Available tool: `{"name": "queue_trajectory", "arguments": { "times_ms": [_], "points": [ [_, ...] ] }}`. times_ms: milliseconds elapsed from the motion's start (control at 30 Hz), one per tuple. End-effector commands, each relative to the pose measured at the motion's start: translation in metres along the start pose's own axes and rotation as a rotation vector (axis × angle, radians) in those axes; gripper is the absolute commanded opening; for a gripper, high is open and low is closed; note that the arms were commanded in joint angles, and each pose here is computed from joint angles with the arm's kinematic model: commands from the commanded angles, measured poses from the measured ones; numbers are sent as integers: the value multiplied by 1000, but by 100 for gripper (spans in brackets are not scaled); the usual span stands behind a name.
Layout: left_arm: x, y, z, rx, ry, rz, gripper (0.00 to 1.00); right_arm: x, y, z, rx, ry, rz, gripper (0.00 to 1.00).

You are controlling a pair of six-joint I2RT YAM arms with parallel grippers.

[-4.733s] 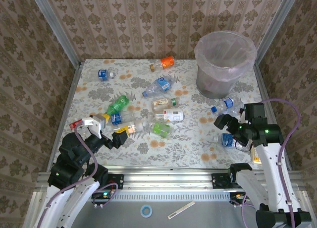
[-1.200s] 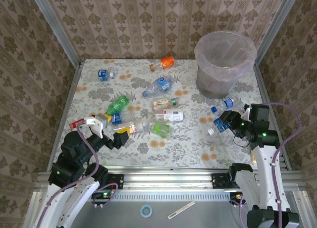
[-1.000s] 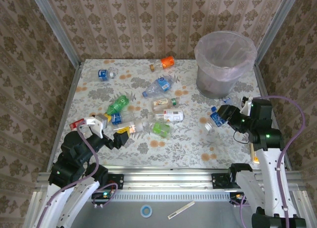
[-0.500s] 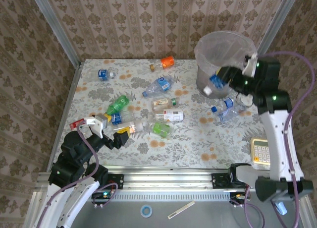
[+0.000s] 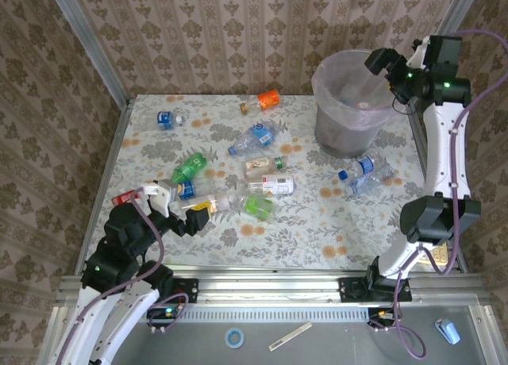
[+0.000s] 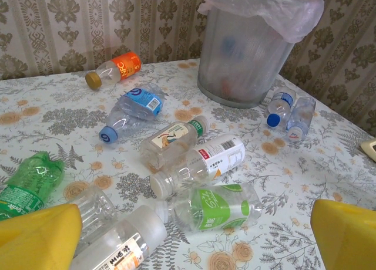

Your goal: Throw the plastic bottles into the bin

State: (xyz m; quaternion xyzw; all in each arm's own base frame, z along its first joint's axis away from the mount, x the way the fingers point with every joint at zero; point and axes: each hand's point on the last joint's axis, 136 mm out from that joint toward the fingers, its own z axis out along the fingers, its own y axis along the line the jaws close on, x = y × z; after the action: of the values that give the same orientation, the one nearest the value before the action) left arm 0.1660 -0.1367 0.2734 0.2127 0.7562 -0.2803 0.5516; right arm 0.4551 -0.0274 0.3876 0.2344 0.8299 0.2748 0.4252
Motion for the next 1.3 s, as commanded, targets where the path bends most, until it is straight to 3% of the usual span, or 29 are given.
{"name": "queue_trajectory", "arguments": {
  "times_ms": [0,467,800,1267],
  "points": [
    [-8,-4,-4,11,-25,12,100,5,14,-60,-4,-67,-56,100],
    [-11,-6,-7,16,-38,19,100,86,-77,-80,204,52,56,100],
    [-10,-6,-8,18,-39,23,100,117,-136,-74,260,93,202,100],
    [-11,-8,-8,26,-41,24,100,151,-187,-55,269,117,390,98]
  ]
}}
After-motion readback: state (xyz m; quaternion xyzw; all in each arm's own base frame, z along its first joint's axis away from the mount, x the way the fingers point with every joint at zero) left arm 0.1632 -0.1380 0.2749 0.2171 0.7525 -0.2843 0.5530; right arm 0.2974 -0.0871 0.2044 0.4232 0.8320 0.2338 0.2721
